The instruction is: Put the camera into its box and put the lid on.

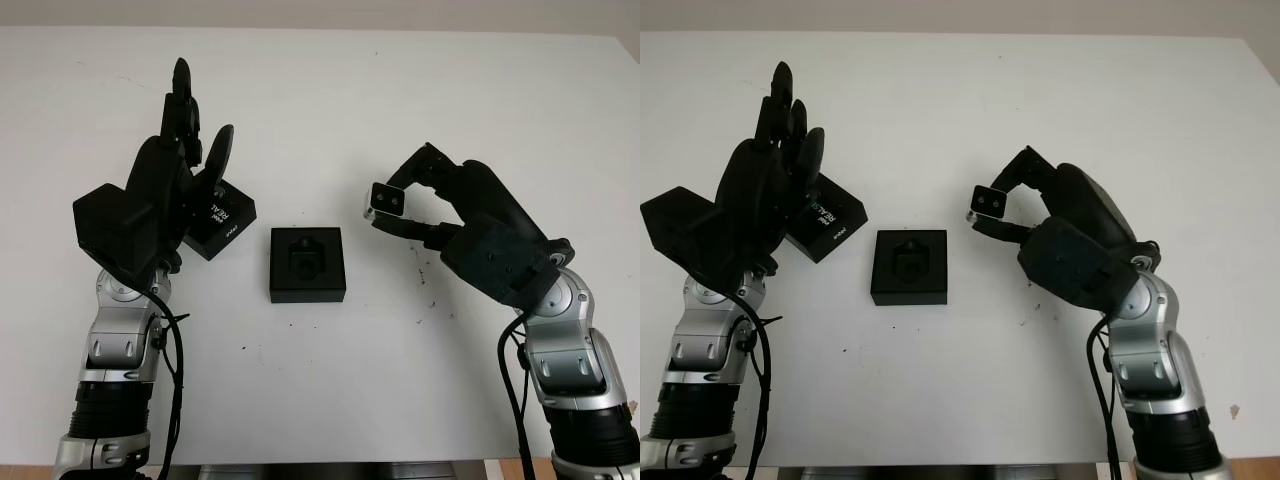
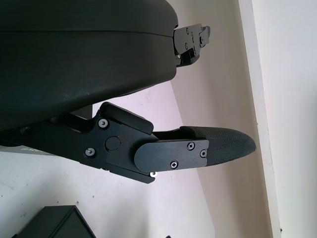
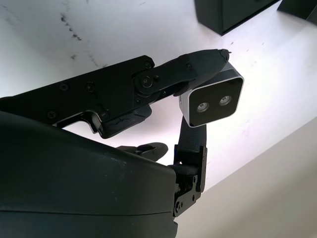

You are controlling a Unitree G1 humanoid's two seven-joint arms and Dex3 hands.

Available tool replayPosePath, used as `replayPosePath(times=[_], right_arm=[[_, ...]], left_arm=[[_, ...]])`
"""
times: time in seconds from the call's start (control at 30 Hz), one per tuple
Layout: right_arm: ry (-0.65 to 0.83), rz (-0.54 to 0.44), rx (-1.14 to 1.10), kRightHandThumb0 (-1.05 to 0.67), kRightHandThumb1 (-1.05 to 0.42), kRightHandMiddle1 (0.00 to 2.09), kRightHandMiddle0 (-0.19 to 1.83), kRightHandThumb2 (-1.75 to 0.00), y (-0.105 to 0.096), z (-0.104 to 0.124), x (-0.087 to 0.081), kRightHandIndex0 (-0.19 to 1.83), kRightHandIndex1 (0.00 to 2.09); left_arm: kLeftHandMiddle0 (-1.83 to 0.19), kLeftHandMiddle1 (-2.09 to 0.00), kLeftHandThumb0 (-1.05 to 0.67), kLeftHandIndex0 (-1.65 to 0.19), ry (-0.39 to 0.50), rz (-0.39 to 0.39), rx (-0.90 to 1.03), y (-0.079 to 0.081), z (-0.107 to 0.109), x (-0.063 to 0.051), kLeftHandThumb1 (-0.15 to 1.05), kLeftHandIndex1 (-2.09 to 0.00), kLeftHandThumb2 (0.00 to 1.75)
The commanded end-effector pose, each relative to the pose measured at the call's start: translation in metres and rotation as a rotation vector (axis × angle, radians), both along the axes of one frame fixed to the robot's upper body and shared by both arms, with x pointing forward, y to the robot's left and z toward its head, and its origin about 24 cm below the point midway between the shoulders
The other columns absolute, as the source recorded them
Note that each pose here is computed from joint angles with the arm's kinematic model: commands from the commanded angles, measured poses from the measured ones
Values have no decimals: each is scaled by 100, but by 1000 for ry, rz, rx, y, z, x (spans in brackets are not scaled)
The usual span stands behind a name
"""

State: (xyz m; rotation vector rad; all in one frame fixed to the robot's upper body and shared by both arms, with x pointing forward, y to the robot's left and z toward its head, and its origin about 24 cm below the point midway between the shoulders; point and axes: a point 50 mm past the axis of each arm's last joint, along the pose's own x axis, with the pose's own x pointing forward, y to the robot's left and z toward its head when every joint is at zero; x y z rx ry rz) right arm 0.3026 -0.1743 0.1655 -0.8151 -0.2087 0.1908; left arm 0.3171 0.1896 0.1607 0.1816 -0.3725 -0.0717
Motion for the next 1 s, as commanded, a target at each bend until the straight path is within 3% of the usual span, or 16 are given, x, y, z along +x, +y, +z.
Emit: replayPosePath(times=[0.0, 0.23, 0.53, 0.97], right_arm=[[-23, 53, 1, -44, -105, 187, 30, -16, 7, 7, 1, 34, 0], [-23, 172, 51, -46, -105, 188, 29, -19, 26, 4, 3, 20, 1], [-96, 245, 68, -45, -105, 183, 33, -15, 45, -3, -3, 19, 4], [-127, 189, 39, -41, -105, 198, 27, -15, 68, -20, -16, 24, 7]], left_arm=[[19, 0, -75, 19, -4, 5, 11, 2, 0, -3, 105, 0, 49], [19, 0, -76, 19, -1, 9, 8, 1, 0, -4, 105, 0, 48], [19, 0, -76, 19, -2, 8, 0, 1, 1, -3, 105, 0, 49], [19, 0, -75, 19, -10, -2, -19, -3, 2, -3, 105, 0, 48]])
